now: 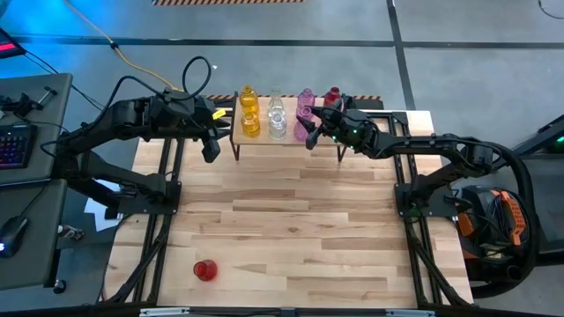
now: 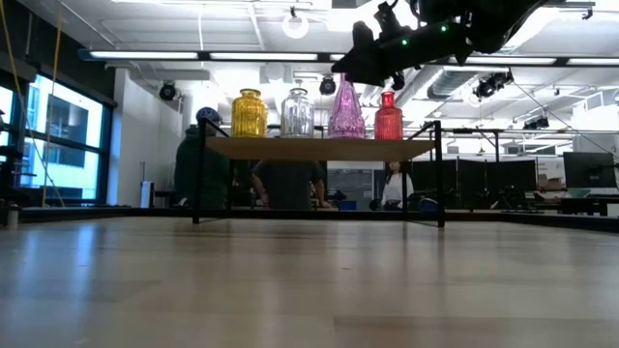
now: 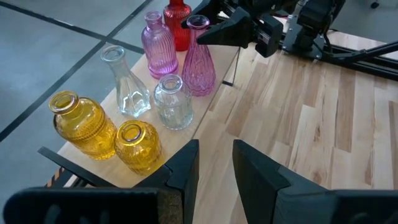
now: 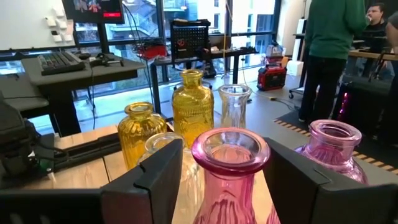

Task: Sort vases onto shelf
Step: Put the purple vase on the shelf aligned with the other purple vase, then put the red vase on the shelf aligned with the other red vase

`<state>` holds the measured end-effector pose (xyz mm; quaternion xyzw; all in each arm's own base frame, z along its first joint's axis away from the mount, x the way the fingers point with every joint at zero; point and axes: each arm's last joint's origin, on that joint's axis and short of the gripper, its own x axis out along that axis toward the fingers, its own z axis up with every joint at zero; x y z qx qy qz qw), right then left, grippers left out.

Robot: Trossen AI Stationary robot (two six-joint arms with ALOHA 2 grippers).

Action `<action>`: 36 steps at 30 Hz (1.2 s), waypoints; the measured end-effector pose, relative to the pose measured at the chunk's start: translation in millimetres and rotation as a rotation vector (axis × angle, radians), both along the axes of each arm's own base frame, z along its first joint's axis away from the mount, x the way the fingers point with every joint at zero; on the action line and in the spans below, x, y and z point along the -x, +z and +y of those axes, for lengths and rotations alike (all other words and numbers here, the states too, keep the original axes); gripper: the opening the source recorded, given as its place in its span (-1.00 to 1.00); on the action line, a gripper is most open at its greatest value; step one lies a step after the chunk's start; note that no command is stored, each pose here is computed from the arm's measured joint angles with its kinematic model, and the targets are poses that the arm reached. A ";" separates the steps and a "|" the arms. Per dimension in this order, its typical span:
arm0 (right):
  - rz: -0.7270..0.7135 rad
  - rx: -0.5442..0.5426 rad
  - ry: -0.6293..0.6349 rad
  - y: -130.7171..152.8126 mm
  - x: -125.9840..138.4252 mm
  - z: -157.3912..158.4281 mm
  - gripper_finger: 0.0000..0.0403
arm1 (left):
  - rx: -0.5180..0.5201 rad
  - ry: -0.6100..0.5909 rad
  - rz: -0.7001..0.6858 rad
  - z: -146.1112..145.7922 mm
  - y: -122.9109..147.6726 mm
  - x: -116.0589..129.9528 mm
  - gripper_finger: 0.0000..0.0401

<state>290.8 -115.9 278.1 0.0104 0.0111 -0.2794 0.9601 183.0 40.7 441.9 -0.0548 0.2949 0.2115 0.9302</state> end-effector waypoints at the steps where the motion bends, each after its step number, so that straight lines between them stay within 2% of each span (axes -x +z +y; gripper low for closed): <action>1: 0.000 0.000 0.000 0.0 0.0 0.0 -0.02 | 0.000 0.000 0.000 0.0 0.0 0.0 -0.55; 13: -0.080 0.042 -0.001 15.0 5.5 2.0 -0.02 | 0.000 0.000 0.001 -0.1 -0.1 0.0 -0.55; 20: -0.209 0.098 0.016 41.9 19.3 9.8 -0.02 | 0.013 -0.013 0.011 -0.7 -1.1 0.5 -0.55; 25: -0.345 0.122 0.125 65.6 32.1 23.4 -0.02 | 0.078 -0.040 0.066 -3.4 -6.6 4.1 -0.55; 30: -0.435 0.075 0.252 79.6 41.6 37.1 -0.02 | 0.153 -0.055 0.146 -9.6 -14.6 9.0 -0.55; 36: -0.461 0.064 0.325 85.6 43.4 55.6 -0.02 | 0.293 -0.193 0.243 -25.3 -27.3 22.5 -0.55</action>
